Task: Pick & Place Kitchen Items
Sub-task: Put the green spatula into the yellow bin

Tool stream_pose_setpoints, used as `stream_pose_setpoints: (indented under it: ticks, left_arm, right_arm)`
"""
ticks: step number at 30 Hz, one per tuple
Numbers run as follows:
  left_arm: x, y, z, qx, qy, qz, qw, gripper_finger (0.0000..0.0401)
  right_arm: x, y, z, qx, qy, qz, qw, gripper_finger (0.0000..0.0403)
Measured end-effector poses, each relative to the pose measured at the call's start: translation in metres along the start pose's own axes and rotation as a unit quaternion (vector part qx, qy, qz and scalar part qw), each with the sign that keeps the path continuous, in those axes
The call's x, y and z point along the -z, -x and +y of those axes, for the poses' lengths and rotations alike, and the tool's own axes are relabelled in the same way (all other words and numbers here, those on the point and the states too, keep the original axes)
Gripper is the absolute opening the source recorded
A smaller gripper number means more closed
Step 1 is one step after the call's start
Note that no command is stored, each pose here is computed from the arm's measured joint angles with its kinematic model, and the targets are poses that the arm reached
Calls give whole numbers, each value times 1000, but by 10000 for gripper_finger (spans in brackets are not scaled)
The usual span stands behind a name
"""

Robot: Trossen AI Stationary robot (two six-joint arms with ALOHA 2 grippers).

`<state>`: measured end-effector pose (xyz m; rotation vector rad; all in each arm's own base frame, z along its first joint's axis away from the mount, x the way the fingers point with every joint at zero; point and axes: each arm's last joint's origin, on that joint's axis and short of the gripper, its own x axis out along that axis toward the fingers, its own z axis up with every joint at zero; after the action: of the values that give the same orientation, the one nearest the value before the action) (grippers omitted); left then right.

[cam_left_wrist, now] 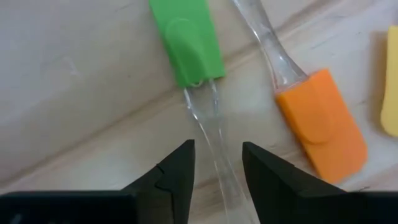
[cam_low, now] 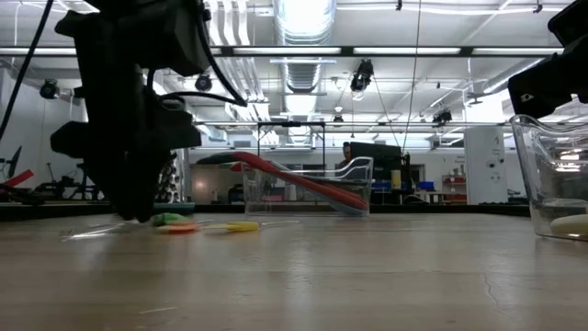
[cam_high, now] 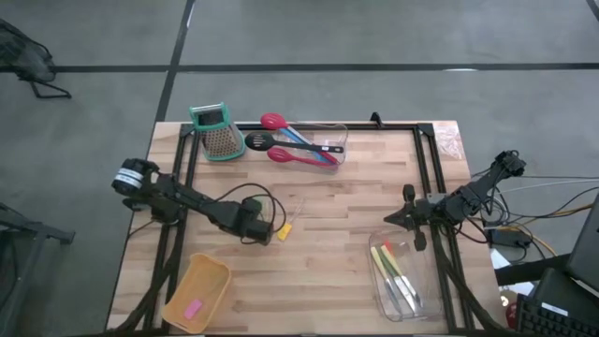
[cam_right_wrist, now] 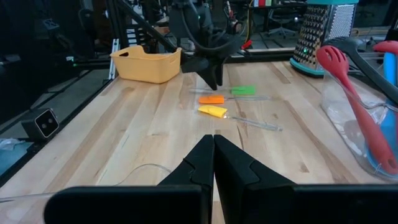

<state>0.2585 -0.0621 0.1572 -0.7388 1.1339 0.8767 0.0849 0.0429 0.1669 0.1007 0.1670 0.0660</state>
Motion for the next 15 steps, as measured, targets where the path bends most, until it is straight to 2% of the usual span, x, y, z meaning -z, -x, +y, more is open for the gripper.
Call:
stream_pose_setpoints:
  ticks: [11, 15]
  left_arm:
    - [5, -10, 11, -22, -16, -2, 1000, 139]
    - [5, -10, 10, -19, -30, -2, 999, 116]
  right_arm:
    - [0, 0, 0, 0, 0, 0, 1000, 8]
    - [0, 0, 0, 0, 0, 0, 1000, 8]
